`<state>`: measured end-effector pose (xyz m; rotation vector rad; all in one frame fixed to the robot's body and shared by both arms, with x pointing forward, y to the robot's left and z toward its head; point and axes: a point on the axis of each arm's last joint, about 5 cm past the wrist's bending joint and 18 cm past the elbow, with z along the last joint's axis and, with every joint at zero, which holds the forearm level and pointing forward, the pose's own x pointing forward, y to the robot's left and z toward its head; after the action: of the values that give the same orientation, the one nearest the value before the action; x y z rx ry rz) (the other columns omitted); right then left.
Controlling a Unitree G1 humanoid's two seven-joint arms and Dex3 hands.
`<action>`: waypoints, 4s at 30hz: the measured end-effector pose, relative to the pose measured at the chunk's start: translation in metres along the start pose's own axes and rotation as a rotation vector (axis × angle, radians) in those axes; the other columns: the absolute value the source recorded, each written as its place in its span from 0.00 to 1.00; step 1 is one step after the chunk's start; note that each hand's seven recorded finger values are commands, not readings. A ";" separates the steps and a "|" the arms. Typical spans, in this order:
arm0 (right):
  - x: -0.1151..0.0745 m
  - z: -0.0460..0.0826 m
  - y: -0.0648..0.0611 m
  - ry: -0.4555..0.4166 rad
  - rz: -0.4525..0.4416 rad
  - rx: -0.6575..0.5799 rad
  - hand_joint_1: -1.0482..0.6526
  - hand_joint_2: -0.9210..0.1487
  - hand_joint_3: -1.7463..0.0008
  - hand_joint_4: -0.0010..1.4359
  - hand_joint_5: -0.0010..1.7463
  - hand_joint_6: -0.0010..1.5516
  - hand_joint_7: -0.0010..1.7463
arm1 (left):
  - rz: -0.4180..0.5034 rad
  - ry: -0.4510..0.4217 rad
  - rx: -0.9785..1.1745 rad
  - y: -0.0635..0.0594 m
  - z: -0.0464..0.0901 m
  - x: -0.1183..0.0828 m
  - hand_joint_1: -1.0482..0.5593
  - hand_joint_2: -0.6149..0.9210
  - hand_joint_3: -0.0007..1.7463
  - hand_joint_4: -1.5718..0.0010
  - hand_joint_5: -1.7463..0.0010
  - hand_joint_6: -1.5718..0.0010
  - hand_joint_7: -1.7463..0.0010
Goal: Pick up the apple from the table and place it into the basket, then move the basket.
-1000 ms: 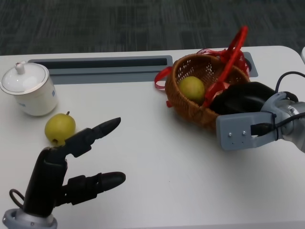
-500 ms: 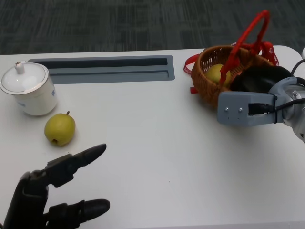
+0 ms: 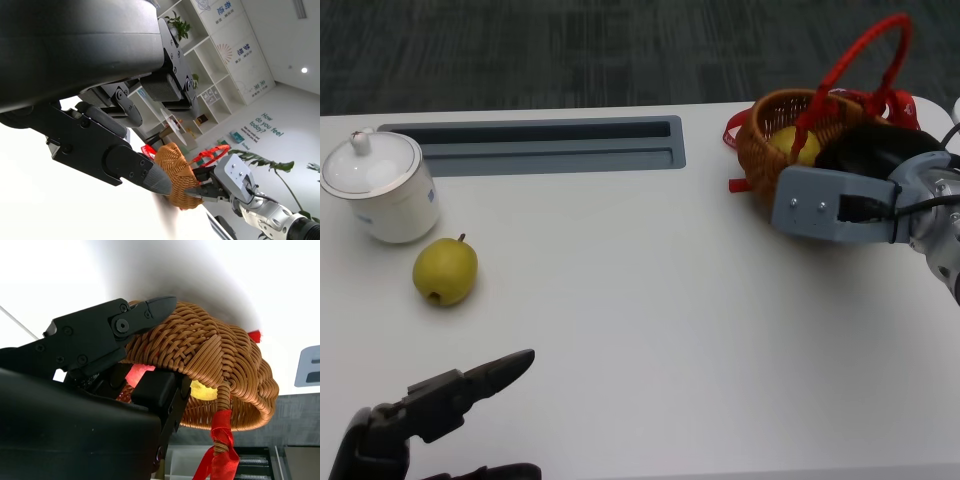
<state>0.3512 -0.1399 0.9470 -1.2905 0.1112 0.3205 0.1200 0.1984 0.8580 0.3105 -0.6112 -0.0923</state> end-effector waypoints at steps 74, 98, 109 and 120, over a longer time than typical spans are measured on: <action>-0.056 -0.103 -0.009 -0.285 -0.212 0.067 0.13 0.18 1.00 0.16 0.01 0.12 0.00 | -0.053 -0.143 -0.064 -0.010 -0.023 0.058 0.34 0.92 0.00 0.42 0.99 0.49 1.00; -0.086 -0.041 0.086 -0.909 -0.243 0.702 0.37 0.18 1.00 0.42 0.01 0.35 0.02 | -0.119 -0.181 -0.105 0.000 -0.025 0.072 0.29 0.88 0.00 0.42 1.00 0.49 1.00; -0.083 -0.011 0.105 -1.012 -0.165 0.883 0.44 0.17 1.00 0.53 0.01 0.45 0.01 | -0.146 -0.203 -0.129 0.007 -0.024 0.073 0.31 0.86 0.00 0.40 0.99 0.45 0.98; -0.082 -0.003 0.112 -1.030 -0.133 0.918 0.44 0.17 1.00 0.55 0.01 0.47 0.01 | -0.153 -0.224 -0.139 0.008 -0.022 0.075 0.34 0.86 0.00 0.37 0.98 0.41 0.98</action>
<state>0.2409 -0.1305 0.8640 -0.1255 -0.6375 0.6820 0.1938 0.1983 0.8848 0.2136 -0.7979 -0.3188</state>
